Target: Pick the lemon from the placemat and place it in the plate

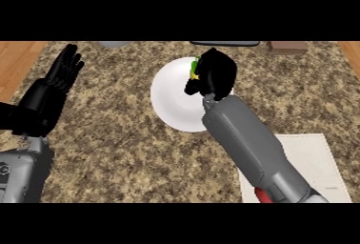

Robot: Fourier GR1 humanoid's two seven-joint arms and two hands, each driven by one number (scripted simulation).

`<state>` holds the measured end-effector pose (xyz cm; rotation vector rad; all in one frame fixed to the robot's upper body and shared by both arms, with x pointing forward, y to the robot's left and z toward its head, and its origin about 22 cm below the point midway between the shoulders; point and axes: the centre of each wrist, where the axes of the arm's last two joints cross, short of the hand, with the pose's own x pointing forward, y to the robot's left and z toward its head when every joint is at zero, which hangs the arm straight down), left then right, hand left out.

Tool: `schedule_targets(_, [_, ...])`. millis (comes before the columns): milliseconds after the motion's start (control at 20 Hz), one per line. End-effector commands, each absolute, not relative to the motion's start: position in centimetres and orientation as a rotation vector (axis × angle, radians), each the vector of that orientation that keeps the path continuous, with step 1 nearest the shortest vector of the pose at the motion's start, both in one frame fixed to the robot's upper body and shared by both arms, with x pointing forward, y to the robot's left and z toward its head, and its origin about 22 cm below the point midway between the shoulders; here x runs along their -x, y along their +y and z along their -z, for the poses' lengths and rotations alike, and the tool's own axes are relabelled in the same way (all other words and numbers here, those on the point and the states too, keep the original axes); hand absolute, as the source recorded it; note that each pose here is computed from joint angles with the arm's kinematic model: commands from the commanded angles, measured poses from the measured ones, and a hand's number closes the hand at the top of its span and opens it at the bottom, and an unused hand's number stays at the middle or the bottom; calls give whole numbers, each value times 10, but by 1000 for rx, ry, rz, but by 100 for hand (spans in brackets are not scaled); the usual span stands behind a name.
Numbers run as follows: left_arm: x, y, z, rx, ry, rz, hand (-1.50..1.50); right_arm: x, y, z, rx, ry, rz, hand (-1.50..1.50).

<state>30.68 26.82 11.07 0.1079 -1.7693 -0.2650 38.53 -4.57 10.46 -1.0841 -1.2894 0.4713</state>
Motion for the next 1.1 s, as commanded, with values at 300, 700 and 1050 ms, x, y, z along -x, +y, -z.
schedule_targets(300, [-314, 259, -108, -74, -1780, 284, 0, -413, -66, -61, 1026, -1173, -292, -150])
schedule_targets(700, [-315, 261, -110, -71, -1785, 290, 0, -421, -71, -67, 887, -1351, -176, -150])
schedule_targets(1050, [-320, 246, -107, -68, -1780, 295, 0, -423, -68, -88, 827, -1503, 105, -150])
